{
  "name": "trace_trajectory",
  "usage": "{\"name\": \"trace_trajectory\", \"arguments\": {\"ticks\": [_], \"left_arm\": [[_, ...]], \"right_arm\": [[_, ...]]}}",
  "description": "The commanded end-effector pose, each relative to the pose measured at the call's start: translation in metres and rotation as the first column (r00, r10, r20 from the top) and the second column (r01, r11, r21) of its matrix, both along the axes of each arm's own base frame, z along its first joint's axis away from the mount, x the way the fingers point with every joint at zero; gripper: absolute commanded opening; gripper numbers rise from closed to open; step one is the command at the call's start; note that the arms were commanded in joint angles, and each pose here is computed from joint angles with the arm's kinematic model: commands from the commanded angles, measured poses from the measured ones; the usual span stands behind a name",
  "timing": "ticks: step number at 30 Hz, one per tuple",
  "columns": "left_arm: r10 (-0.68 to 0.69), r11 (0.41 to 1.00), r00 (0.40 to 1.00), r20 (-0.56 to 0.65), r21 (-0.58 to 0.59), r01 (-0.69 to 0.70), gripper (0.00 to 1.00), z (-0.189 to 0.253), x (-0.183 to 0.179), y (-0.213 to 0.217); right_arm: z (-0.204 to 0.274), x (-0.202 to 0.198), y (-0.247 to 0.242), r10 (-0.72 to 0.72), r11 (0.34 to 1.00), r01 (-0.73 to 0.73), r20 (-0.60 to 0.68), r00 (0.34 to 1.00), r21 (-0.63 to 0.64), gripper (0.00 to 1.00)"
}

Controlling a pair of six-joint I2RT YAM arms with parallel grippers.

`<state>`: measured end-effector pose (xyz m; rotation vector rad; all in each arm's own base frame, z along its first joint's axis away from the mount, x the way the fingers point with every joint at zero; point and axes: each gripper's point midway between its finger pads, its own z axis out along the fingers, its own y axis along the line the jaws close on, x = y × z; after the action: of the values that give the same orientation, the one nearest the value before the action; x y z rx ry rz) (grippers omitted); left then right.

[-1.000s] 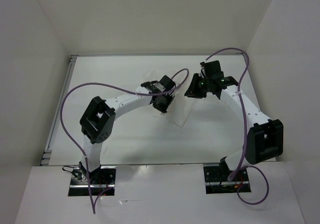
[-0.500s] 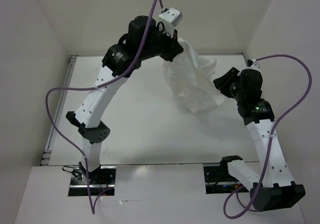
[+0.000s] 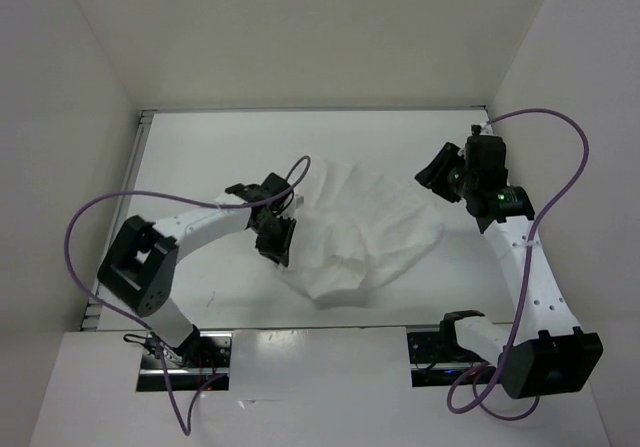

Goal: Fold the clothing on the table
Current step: Flatten the skirt out

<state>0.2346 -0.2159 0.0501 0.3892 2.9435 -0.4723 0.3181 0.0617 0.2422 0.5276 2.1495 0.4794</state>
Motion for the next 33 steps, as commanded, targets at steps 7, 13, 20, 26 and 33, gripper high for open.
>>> {"name": "trace_trajectory", "arguments": {"ticks": [7, 13, 20, 26, 33], "left_arm": [[-0.067, 0.951, 0.995, 0.072, -0.296, 0.085, 0.31, 0.097, -0.046, -0.026], [-0.056, 0.952, 0.998, 0.042, -0.299, 0.066, 0.32, 0.084, -0.049, -0.027], [-0.053, 0.957, 0.998, 0.03, -0.282, 0.059, 0.35, 0.075, -0.046, -0.028], [-0.029, 0.973, 0.997, 0.077, -0.228, 0.045, 0.37, 0.07, -0.025, -0.028], [0.091, 0.984, 0.965, 0.247, -0.171, -0.049, 0.51, 0.087, 0.057, -0.015]], "right_arm": [[-0.076, -0.027, 0.036, 0.228, 0.973, -0.207, -0.269, 0.936, 0.103, 0.32], [-0.144, -0.055, 0.059, 0.3, 0.954, -0.261, -0.485, 0.822, 0.148, 0.16], [-0.197, -0.055, 0.08, 0.344, 0.939, -0.26, -0.616, 0.708, 0.225, 0.14], [-0.226, -0.007, 0.083, 0.308, 0.951, -0.249, -0.633, 0.71, 0.184, 0.14], [-0.215, 0.102, 0.056, 0.154, 0.986, -0.167, -0.552, 0.82, 0.028, 0.14]]}}
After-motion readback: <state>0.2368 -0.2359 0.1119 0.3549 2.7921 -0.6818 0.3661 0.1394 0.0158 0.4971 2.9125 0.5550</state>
